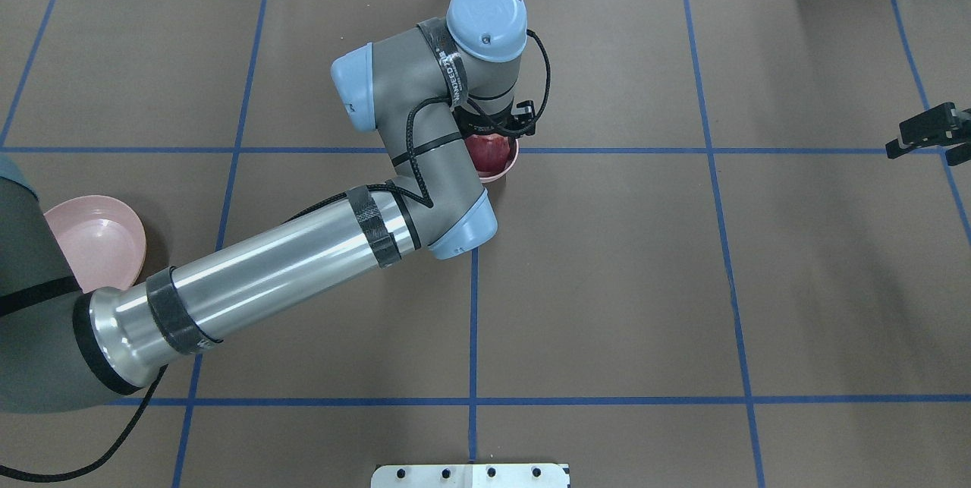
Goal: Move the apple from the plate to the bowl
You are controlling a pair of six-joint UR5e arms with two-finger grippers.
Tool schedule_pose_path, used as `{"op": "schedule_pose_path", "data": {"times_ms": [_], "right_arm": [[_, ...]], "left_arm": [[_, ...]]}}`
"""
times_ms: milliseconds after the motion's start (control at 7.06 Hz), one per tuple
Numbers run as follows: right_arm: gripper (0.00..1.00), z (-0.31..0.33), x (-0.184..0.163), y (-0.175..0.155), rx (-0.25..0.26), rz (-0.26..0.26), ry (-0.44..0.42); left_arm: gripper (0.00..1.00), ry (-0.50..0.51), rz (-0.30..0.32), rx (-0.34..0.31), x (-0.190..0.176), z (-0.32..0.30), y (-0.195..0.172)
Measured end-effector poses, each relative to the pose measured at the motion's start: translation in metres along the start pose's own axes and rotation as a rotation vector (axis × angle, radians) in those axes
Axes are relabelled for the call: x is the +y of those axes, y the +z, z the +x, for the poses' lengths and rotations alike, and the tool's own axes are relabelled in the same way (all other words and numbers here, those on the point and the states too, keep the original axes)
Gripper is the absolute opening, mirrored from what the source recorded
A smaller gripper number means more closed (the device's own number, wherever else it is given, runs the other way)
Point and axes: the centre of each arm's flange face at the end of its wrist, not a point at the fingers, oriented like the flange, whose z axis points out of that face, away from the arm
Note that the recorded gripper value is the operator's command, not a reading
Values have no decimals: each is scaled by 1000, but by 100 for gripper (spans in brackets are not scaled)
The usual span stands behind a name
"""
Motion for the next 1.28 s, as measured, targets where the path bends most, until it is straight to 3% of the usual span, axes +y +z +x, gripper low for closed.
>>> {"op": "schedule_pose_path", "data": {"times_ms": [283, 567, 992, 1276], "right_arm": [[100, 2, -3, -5, 0, 9, 6], [100, 11, -6, -11, 4, 20, 13], [100, 42, -11, -29, 47, -3, -39], [100, 48, -10, -39, 58, -12, -53]], "left_arm": [[98, 58, 20, 48, 25, -114, -29], [98, 233, 34, -2, 45, -247, -64], [98, 449, -44, -60, 25, -489, -113], [98, 484, -63, -50, 20, -576, -131]]}}
